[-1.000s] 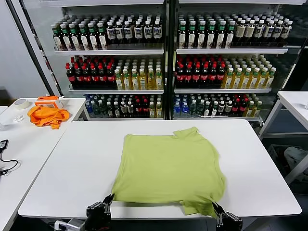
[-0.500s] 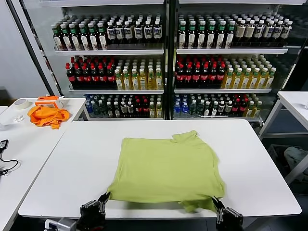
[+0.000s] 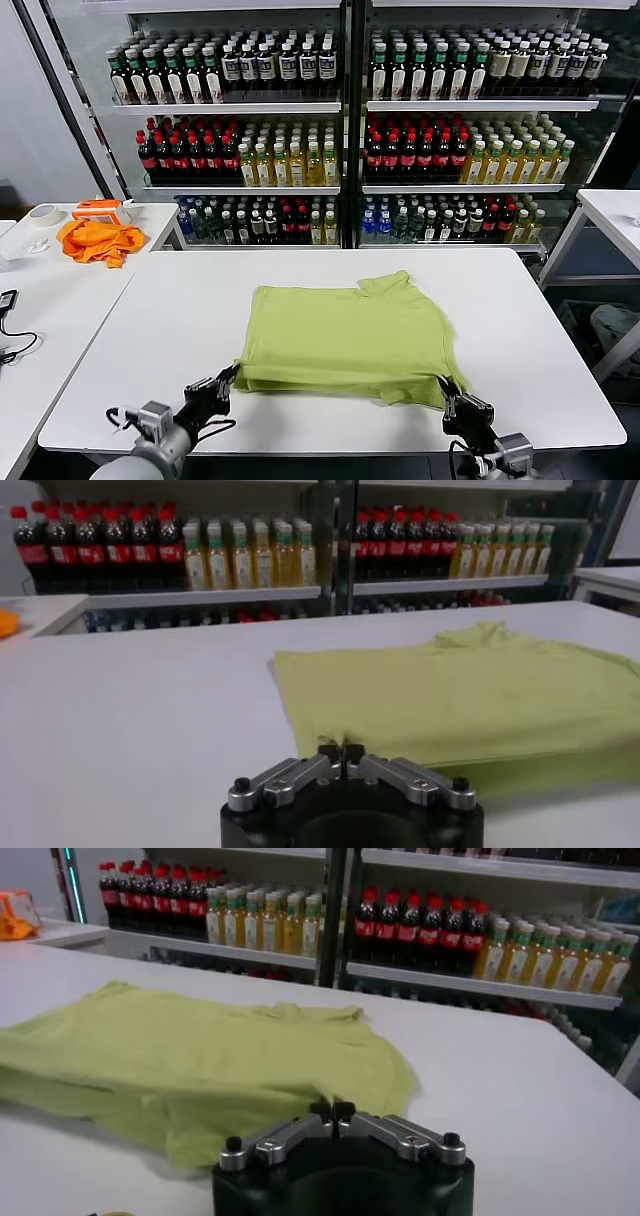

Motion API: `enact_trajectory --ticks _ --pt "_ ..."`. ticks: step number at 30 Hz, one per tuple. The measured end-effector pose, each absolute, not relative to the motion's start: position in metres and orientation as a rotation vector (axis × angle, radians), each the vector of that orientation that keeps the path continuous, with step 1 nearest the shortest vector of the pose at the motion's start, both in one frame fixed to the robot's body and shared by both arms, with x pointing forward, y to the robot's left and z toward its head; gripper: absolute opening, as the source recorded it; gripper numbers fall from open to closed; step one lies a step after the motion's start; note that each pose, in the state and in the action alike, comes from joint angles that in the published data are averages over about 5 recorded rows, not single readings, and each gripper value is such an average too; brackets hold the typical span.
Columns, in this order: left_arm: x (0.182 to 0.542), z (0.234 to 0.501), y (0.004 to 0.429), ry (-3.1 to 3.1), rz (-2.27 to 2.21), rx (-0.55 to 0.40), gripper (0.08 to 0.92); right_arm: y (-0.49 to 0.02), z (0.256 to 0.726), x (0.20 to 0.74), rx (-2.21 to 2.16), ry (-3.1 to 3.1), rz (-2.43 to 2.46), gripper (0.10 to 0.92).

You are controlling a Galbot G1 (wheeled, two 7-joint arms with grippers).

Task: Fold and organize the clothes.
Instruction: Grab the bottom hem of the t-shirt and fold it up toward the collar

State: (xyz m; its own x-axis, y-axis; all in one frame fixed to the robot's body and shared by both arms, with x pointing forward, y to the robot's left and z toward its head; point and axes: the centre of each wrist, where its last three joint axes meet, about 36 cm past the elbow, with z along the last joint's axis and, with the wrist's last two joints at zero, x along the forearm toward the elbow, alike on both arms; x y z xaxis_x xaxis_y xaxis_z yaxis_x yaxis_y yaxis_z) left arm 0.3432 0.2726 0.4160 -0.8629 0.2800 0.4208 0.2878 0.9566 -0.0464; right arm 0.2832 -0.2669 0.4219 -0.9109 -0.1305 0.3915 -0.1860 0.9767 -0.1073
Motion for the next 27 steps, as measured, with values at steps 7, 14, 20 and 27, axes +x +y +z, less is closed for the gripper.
enact_trajectory --ticks 7,14,20,27 --pt "0.373 0.410 0.274 -2.679 -0.023 -0.424 0.081 -0.267 0.411 0.294 0.211 -2.718 0.201 0.105" --pt "0.395 0.406 0.277 -2.666 -0.038 -0.450 0.081 -0.266 0.403 0.303 0.201 -2.721 0.207 0.105" --pt "0.409 0.400 0.275 -2.655 -0.056 -0.467 0.081 -0.263 0.397 0.309 0.197 -2.721 0.208 0.111" --pt "0.422 0.394 0.279 -2.654 -0.097 -0.446 0.198 -0.263 0.391 0.318 0.183 -2.705 0.207 0.265"
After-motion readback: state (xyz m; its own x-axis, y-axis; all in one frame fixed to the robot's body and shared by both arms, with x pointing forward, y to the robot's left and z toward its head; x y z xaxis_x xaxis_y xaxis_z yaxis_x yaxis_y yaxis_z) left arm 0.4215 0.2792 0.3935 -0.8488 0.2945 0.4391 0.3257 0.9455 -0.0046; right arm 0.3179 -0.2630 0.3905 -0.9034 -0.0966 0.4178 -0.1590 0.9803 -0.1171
